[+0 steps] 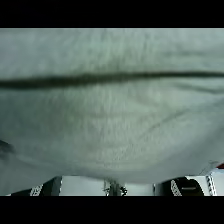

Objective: Fold the shirts.

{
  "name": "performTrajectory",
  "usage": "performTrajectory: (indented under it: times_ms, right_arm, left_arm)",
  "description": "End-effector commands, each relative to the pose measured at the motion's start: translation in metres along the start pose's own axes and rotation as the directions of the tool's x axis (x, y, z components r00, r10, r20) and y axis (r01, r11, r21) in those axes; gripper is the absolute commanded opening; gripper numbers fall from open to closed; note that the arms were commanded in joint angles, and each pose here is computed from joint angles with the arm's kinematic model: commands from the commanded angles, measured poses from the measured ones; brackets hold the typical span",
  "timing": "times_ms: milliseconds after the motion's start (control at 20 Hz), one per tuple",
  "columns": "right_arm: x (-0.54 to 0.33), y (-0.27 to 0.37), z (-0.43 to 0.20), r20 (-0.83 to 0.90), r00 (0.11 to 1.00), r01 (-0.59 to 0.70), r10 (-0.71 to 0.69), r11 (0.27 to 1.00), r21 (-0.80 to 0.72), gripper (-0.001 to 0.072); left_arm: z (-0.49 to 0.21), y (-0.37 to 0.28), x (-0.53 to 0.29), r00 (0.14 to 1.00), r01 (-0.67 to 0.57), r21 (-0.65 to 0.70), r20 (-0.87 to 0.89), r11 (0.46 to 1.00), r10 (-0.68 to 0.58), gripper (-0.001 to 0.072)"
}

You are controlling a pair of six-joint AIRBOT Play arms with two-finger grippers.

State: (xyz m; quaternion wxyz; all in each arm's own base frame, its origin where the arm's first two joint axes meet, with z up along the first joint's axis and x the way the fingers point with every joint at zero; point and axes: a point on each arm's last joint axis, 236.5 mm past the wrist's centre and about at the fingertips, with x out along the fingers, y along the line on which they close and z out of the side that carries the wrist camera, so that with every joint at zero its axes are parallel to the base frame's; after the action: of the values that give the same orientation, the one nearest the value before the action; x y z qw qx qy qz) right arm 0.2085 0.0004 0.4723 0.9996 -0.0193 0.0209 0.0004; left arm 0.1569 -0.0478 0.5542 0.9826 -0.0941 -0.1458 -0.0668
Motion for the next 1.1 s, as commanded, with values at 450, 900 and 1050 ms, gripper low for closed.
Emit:
performTrajectory:
  times_ms: [450, 900, 1050]
  right_arm:
    - [0.278, 0.047, -0.384, -0.833, 0.519, -0.028, 0.191, 0.978, 0.207, 0.0062]
    - [0.413, 0.036, -0.375, -0.471, 0.87, 0.024, 0.144, 0.943, 0.333, 0.0062]
    - [0.418, 0.016, -0.375, -0.456, 0.884, 0.055, 0.103, 0.945, 0.322, 0.0062]
  left_arm:
    - [-0.429, 0.173, 0.128, 0.514, -0.289, -0.173, -0.858, 0.941, 0.0, 0.0031]
    - [-0.548, 0.177, 0.268, 0.713, -0.314, -0.264, -0.699, 0.912, 0.043, 0.0031]
    - [-0.57, 0.173, 0.277, 0.719, -0.317, -0.256, -0.693, 0.913, 0.055, 0.0031]
